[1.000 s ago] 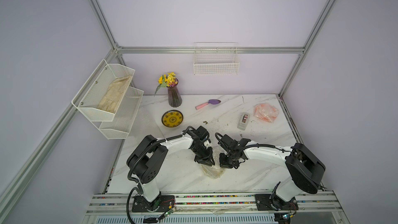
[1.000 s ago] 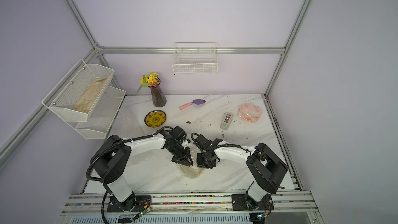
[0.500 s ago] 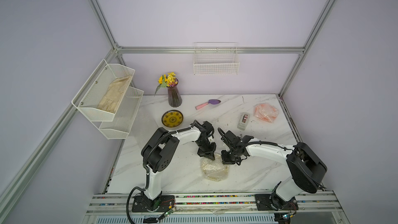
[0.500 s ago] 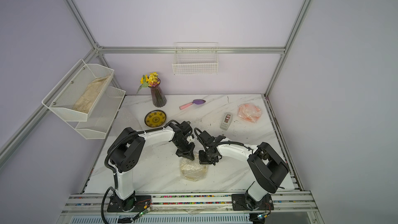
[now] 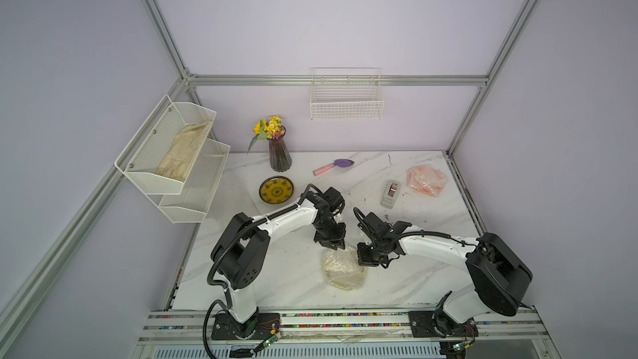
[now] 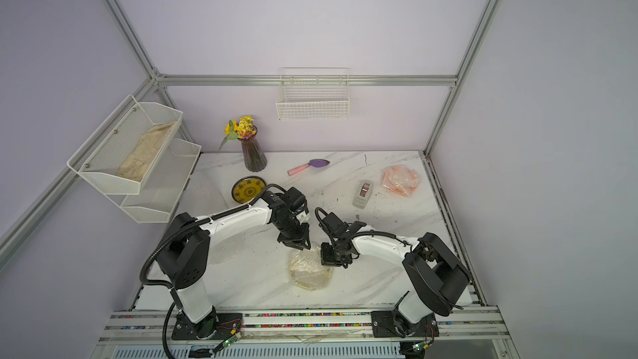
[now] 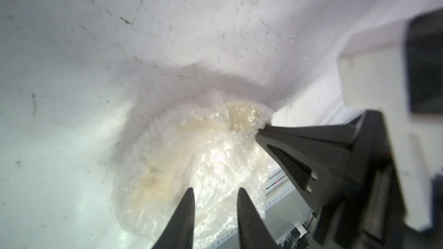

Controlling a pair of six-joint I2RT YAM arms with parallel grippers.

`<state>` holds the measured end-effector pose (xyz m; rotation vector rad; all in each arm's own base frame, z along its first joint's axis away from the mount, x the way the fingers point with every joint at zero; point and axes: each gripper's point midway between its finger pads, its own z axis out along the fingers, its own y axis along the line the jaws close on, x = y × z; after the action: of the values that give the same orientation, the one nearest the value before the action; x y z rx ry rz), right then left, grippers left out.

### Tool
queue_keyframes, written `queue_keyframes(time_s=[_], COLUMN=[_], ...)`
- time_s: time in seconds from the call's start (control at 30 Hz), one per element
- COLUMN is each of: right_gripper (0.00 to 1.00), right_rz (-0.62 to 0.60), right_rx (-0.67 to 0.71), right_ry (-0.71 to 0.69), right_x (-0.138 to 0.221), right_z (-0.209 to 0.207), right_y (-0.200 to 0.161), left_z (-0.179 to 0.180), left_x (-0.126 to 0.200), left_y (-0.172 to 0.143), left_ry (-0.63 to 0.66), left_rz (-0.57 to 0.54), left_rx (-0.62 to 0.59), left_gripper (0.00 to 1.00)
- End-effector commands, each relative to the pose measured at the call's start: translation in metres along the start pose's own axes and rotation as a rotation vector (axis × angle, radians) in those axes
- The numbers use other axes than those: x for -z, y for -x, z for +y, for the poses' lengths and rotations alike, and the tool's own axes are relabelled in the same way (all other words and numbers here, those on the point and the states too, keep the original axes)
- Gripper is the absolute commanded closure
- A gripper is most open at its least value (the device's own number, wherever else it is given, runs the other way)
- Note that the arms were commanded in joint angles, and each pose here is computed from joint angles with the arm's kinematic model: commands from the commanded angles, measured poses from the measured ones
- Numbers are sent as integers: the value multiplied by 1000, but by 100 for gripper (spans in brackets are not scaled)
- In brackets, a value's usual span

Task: Wrap dinner plates in bubble wrap
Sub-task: Wrap the plate in the bubble wrap.

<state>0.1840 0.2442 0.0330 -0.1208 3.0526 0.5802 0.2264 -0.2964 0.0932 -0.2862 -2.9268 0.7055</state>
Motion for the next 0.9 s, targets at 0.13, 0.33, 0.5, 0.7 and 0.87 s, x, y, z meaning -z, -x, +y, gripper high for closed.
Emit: queue_keyframes(time_s=[0.13,0.33,0.5,0.7,0.87], right_gripper=[100,100,93,72,60], right_rz=[35,37,-17,-149,-226], right_rx=[-33,-14,-17,-118,-258], right_ry=[-48,-48,-37,155,287], right_x=[-2,1,25,83,119], right_z=[-15,-12,-3,3,-37], right_y=[-11,-9,2,57,127], left_z=[-3,8,37,62,62], left_x=[-19,-62,-85,-95,-95], left_y=[-31,-17,-29,-46,-45], left_ry=[-2,7,80,137,128], left_rz=[63,105,164,198,194], left_rx=[18,21,52,84,88], left_gripper=[78,78,80,81,80])
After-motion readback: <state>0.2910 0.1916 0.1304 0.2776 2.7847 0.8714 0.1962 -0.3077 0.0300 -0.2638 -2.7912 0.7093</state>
